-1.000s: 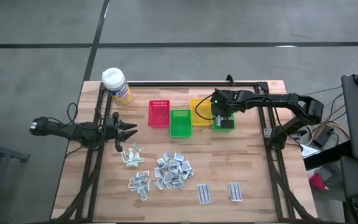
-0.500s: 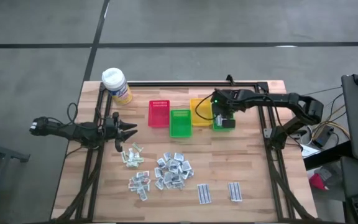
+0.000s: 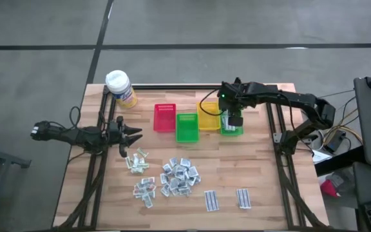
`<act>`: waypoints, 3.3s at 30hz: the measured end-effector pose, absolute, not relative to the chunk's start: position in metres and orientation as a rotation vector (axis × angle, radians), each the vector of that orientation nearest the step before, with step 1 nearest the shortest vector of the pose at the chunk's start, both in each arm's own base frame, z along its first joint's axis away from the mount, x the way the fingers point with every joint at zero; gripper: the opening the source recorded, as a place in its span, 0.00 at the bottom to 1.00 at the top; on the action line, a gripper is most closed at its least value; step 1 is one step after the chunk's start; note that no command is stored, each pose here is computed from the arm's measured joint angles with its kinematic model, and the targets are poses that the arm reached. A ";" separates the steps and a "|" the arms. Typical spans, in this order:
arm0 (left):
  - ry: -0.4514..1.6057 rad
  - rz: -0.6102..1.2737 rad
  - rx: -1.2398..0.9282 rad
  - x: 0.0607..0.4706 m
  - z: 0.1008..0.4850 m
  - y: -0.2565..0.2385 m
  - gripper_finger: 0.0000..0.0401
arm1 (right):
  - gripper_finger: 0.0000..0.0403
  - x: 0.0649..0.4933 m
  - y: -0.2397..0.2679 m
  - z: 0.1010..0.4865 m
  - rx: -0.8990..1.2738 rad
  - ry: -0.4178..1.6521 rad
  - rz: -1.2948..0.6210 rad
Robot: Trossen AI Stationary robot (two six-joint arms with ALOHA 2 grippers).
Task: Pick & Place First Aid Supplies
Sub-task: Put the blue bandage into the right green basket
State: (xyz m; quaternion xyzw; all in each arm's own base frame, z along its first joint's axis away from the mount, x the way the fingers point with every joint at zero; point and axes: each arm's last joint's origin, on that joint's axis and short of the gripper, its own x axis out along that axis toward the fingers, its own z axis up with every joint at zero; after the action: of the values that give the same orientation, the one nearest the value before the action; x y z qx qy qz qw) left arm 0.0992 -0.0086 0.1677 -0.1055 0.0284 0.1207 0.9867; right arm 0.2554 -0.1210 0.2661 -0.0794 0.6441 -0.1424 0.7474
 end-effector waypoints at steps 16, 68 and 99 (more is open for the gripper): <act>0.057 0.242 -0.212 0.099 0.168 -0.009 0.33 | 0.37 0.227 -0.080 0.318 0.102 1.343 -0.210; 0.057 0.242 -0.212 0.099 0.168 -0.009 0.33 | 0.25 0.234 0.141 0.277 -0.007 1.486 0.300; 0.057 0.242 -0.212 0.099 0.168 -0.009 0.33 | 0.48 0.222 0.185 0.189 -0.046 1.571 0.218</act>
State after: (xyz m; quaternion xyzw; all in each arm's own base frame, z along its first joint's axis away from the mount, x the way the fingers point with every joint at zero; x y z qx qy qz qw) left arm 0.0992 -0.0087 0.1678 -0.1057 0.0283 0.1205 0.9867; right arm 0.2224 0.1846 0.1893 -0.0207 0.7057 0.0980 0.7014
